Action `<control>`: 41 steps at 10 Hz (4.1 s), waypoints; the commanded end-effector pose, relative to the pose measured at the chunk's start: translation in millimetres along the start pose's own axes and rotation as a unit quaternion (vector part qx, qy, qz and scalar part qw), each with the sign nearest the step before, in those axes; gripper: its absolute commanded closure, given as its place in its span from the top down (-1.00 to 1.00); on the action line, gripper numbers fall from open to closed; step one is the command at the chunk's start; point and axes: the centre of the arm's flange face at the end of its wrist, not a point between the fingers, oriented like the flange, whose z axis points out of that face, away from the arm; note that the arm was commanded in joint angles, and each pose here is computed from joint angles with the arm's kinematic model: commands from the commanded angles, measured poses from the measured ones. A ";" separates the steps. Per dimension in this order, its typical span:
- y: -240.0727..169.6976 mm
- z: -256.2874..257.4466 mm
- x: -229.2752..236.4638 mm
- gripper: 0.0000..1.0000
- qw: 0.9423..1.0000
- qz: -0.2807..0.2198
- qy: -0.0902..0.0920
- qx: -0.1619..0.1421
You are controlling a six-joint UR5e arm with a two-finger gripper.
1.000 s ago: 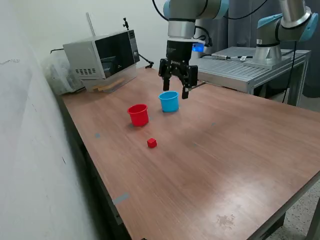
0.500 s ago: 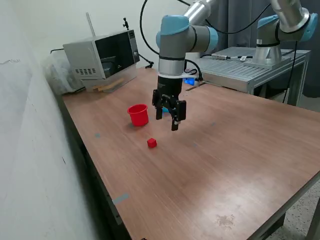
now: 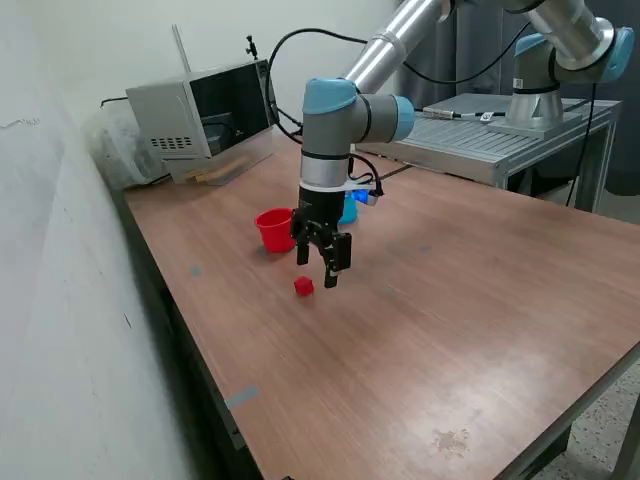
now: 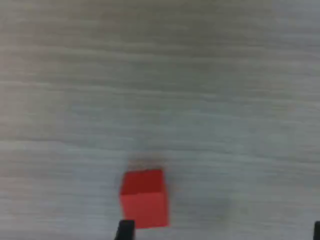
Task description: Place red objects in the red bin, and blue objects in the blue bin.
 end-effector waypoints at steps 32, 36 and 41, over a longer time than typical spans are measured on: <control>0.7 42.2 -62.2 -1.00 0.996 -0.085 0.029 -0.019; -1.1 43.9 -62.1 -1.00 0.996 -0.086 0.030 -0.017; 9.3 -73.9 -66.6 -1.00 0.993 -0.095 0.019 -0.064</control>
